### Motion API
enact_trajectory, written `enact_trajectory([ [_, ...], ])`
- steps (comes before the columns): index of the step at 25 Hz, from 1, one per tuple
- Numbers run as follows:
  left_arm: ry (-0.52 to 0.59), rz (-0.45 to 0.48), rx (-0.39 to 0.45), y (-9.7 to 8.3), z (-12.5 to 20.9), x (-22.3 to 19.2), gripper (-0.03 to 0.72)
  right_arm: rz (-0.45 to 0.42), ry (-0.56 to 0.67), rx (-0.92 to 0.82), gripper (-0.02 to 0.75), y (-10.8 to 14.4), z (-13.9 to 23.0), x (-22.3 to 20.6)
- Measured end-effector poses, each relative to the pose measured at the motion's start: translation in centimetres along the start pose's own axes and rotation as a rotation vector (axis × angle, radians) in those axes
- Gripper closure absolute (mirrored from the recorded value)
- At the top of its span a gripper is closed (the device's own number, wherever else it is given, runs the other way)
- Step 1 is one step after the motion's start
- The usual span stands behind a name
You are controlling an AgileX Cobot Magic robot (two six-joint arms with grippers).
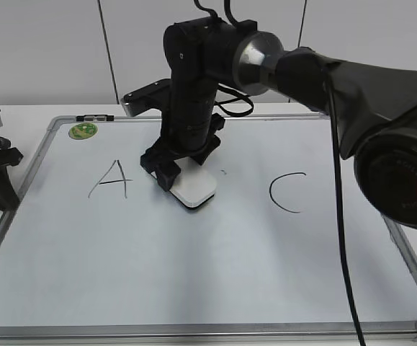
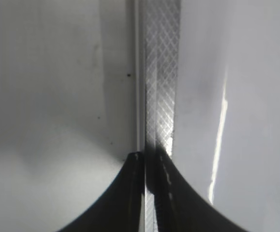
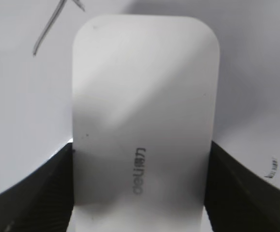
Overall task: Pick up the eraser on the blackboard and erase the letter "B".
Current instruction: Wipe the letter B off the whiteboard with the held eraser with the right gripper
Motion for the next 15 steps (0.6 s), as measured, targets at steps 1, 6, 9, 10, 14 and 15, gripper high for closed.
enact_trajectory([
  [1,0.000,0.000,0.000,0.0,0.0,0.0,0.657,0.002,-0.002,0.000,0.198,-0.1,0.0,0.1],
  [6,0.000,0.000,0.000,0.0,0.0,0.0,0.657,0.013,-0.009,-0.018,0.198,-1.8,0.1,0.2],
  [9,0.000,0.000,0.000,0.0,0.0,0.0,0.657,0.019,-0.016,-0.028,0.198,-2.8,0.1,0.3],
  [10,0.000,0.000,0.000,0.0,0.0,0.0,0.657,0.020,-0.020,-0.032,0.198,-3.0,0.1,0.3],
  [14,0.000,0.000,0.000,0.0,0.0,0.0,0.657,0.028,-0.026,-0.051,0.198,-4.2,0.2,0.0],
  [15,0.000,0.000,0.000,0.0,0.0,0.0,0.657,0.029,-0.022,-0.052,0.198,-4.3,0.3,-0.2],
])
Point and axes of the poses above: a point on each arm's last joint axis where the gripper is mounted, x pointing back along that axis away from the gripper, y along the wrist's bending axis when the last joint is at zero, z = x × y, the point moved 8 cm from there along -x, pointing out along that axis toward the gripper, and after that the axes turned 3 degrees about -x, right-handed, at the moved point
